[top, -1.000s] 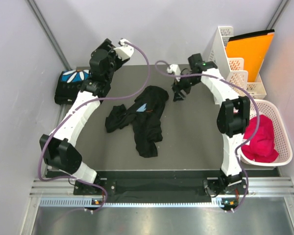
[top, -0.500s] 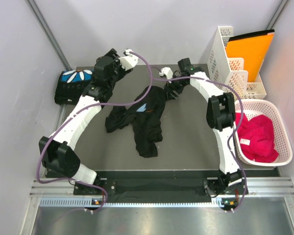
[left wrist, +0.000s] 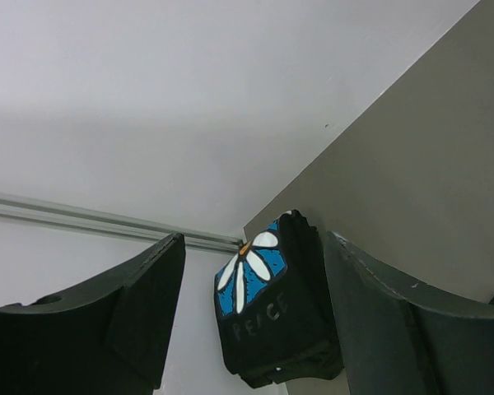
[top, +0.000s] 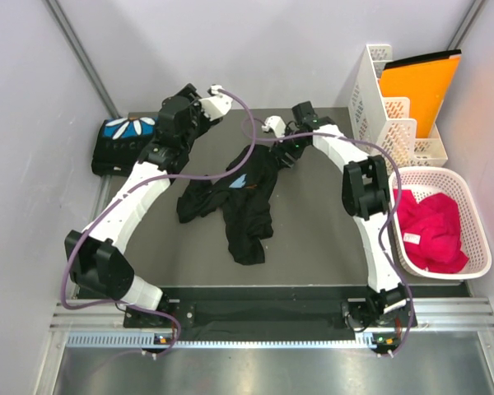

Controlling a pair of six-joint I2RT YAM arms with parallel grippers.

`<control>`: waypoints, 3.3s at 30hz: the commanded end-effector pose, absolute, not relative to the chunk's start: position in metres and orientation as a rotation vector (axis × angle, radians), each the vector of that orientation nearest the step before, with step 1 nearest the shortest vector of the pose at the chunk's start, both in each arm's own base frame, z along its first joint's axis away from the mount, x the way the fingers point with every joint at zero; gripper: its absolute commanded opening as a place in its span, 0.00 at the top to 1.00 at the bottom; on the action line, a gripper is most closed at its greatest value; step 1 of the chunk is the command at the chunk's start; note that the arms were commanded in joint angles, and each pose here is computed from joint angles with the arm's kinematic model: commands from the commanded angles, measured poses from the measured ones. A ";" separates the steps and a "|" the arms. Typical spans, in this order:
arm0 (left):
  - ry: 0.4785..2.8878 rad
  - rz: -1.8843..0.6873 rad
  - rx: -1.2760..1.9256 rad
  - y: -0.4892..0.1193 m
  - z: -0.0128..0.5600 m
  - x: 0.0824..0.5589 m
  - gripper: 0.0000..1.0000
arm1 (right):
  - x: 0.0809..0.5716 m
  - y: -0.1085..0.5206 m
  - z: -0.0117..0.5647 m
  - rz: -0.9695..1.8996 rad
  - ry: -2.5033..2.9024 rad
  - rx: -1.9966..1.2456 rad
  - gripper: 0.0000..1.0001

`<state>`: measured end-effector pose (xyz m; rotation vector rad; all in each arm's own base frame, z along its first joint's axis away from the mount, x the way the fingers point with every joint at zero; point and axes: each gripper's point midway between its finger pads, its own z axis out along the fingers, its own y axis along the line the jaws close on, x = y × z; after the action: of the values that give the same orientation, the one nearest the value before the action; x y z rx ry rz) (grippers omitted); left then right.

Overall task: Fold and stack the t-shirts
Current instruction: Flatten the tshirt out

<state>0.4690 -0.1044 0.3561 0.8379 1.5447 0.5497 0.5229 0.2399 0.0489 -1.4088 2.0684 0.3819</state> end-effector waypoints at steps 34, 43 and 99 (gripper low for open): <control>1.456 0.438 0.995 -0.128 0.340 0.449 0.33 | 0.584 0.144 0.139 -0.327 2.068 -1.103 1.00; 1.546 0.050 1.331 -0.179 0.265 0.417 0.19 | 0.596 0.084 0.164 -0.503 2.090 -0.978 1.00; 1.770 0.039 2.351 -0.225 0.095 0.389 1.00 | 0.606 0.082 0.168 -0.533 2.047 -1.038 1.00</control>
<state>0.3679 -0.2836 0.0567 2.2765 1.7554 -0.2257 0.5928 0.0813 0.1183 -1.1032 2.1532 -0.5028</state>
